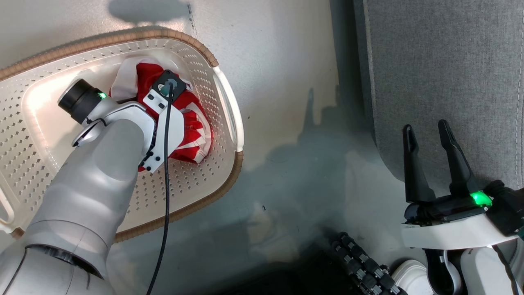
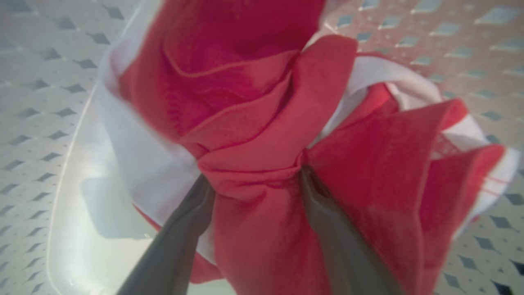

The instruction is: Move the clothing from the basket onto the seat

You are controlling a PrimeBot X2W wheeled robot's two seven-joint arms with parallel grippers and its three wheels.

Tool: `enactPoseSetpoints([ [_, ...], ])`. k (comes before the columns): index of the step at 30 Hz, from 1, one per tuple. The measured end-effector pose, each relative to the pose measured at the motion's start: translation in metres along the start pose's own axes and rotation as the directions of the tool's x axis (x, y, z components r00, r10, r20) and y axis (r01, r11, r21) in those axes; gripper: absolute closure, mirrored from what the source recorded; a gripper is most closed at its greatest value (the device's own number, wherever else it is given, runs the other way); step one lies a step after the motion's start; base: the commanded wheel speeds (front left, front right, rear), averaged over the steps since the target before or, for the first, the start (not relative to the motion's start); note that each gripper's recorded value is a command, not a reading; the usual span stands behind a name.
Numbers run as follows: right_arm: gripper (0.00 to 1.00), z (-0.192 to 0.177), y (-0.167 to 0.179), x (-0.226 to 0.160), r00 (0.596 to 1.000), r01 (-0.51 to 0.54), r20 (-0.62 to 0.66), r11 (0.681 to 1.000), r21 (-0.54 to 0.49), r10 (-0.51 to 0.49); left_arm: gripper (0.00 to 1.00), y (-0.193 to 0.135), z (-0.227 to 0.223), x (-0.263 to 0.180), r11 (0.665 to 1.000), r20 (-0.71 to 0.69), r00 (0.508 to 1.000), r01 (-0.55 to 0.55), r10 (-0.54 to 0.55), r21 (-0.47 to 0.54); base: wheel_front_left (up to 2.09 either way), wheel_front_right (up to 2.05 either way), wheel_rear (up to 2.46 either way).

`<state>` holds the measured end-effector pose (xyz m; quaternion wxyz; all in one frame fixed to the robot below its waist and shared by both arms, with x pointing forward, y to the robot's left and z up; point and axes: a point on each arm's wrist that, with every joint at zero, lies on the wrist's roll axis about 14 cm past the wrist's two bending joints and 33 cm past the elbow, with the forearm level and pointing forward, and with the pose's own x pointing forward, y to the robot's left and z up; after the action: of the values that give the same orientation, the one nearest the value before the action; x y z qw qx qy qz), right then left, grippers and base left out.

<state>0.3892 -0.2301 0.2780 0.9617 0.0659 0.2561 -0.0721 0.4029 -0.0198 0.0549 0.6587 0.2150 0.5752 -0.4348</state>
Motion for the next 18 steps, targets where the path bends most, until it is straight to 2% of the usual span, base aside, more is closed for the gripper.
enactPoseSetpoints([
  [1, 0.00, 0.000, 0.001, 0.000, 1.000, -0.003, -0.001, 1.000, 0.000, 0.003, 0.04, 0.000, -0.001, 0.000, 1.000, -0.004, 1.000, 0.001, -0.001, -0.001, 0.00, 0.00, 0.00],
  [2, 0.00, -0.001, 0.003, 0.000, 1.000, -0.008, -0.002, 1.000, -0.002, 0.008, 0.58, 0.000, -0.001, 0.000, 1.000, -0.003, 1.000, 0.001, -0.001, -0.004, 0.00, 0.00, 0.00],
  [3, 0.00, -0.001, 0.003, 0.000, 1.000, -0.008, -0.002, 1.000, -0.002, 0.008, 1.00, 0.000, -0.001, 0.000, 1.000, -0.003, 1.000, 0.001, -0.001, -0.004, 0.00, 0.00, 0.00],
  [18, 0.00, 0.013, 0.003, 0.008, 0.999, -0.018, 0.040, 1.000, -0.013, 0.018, 1.00, 0.002, 0.005, -0.005, 1.000, 0.032, 0.999, -0.007, 0.006, 0.002, 0.00, 0.00, 0.00],
])
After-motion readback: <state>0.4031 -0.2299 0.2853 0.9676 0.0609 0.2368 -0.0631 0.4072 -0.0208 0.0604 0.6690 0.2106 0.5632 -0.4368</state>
